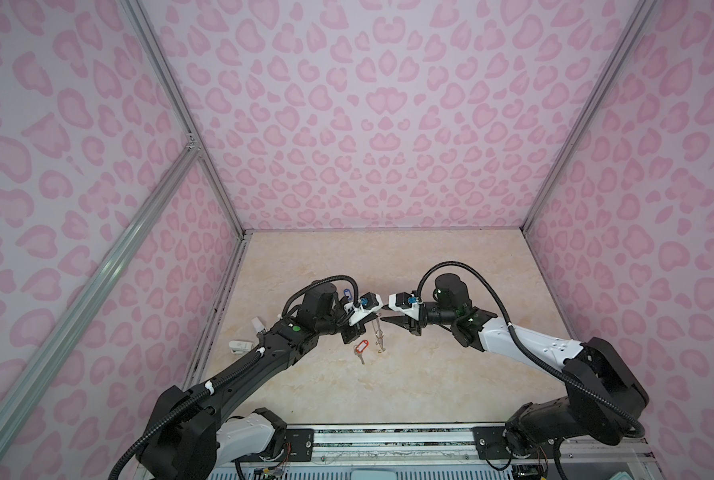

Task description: Put the keys on the keyring

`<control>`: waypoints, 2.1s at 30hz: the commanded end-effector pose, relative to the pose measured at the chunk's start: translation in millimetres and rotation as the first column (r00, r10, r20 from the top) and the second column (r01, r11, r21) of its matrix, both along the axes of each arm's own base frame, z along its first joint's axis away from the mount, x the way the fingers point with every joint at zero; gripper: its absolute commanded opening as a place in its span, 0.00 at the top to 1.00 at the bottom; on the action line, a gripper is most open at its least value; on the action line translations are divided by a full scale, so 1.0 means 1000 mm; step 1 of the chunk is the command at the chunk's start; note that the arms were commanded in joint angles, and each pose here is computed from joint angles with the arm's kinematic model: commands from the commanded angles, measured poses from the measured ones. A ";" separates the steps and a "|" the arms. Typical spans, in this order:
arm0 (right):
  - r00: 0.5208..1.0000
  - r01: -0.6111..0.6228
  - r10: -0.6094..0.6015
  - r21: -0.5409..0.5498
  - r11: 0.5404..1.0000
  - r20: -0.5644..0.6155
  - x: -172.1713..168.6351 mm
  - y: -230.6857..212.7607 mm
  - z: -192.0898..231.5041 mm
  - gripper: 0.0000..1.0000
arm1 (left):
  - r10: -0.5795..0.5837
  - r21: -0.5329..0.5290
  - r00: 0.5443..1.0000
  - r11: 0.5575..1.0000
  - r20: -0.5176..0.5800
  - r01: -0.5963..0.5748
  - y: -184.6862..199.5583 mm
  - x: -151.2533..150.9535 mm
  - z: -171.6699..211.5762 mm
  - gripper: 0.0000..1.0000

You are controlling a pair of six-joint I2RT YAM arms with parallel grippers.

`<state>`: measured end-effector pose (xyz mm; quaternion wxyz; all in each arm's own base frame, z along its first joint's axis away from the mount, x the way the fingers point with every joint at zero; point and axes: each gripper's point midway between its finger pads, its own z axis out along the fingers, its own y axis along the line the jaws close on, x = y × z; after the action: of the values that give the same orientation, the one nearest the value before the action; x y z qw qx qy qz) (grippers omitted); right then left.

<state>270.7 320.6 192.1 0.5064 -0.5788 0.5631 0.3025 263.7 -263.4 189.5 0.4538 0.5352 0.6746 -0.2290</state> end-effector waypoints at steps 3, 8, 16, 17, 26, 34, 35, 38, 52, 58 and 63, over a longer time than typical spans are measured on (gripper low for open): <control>0.991 0.096 -0.087 -0.087 0.992 0.106 0.010 -0.017 -0.001 0.66 | 0.071 0.096 0.994 0.993 -0.083 -0.063 0.001 0.007 -0.003 0.96; 0.974 0.153 -0.141 -0.062 0.986 0.176 0.013 -0.024 0.010 0.67 | 0.079 0.137 0.991 0.989 -0.111 -0.063 -0.006 0.007 -0.002 0.96; 0.972 0.156 -0.147 -0.035 0.987 0.184 0.010 -0.025 0.015 0.78 | 0.076 0.154 0.986 0.987 -0.147 -0.053 -0.017 0.008 0.004 0.96; 0.973 0.151 -0.144 -0.027 0.988 0.182 0.009 -0.024 0.016 0.79 | 0.074 0.157 0.986 0.986 -0.150 -0.050 -0.018 0.007 0.004 0.96; 0.982 0.104 -0.102 -0.001 0.995 0.159 0.002 -0.018 0.013 0.79 | 0.087 0.169 0.986 0.984 -0.140 -0.063 -0.028 0.009 0.007 0.96; 0.981 0.120 -0.116 -0.019 0.993 0.154 0.003 -0.020 0.005 0.80 | 0.066 0.158 0.989 0.986 -0.134 -0.045 -0.033 0.007 0.011 0.96; 0.981 0.125 -0.121 -0.019 0.992 0.153 0.004 -0.020 0.004 0.81 | 0.059 0.157 0.989 0.987 -0.132 -0.038 -0.033 0.005 0.011 0.96; 0.980 0.138 -0.134 -0.017 0.990 0.146 0.006 -0.021 0.004 0.82 | 0.027 0.156 0.992 0.988 -0.121 -0.008 -0.035 0.000 0.012 0.96; 0.984 0.135 -0.137 0.032 0.990 0.115 0.005 -0.018 0.010 1.00 | -0.054 0.146 0.996 0.987 -0.068 0.064 -0.037 -0.014 0.015 0.93; 0.990 0.109 -0.112 0.046 0.993 0.083 0.000 -0.016 0.009 1.00 | -0.074 0.147 0.997 0.986 -0.035 0.079 -0.035 -0.017 0.016 0.90; 0.993 0.101 -0.106 0.071 0.992 0.061 -0.001 -0.014 0.010 0.95 | -0.093 0.143 0.995 0.985 -0.027 0.096 -0.035 -0.020 0.016 0.96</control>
<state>264.0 305.9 196.5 0.5498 -0.5664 0.5544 0.2638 254.8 -288.6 196.2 0.3797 0.5595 0.7125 -0.1874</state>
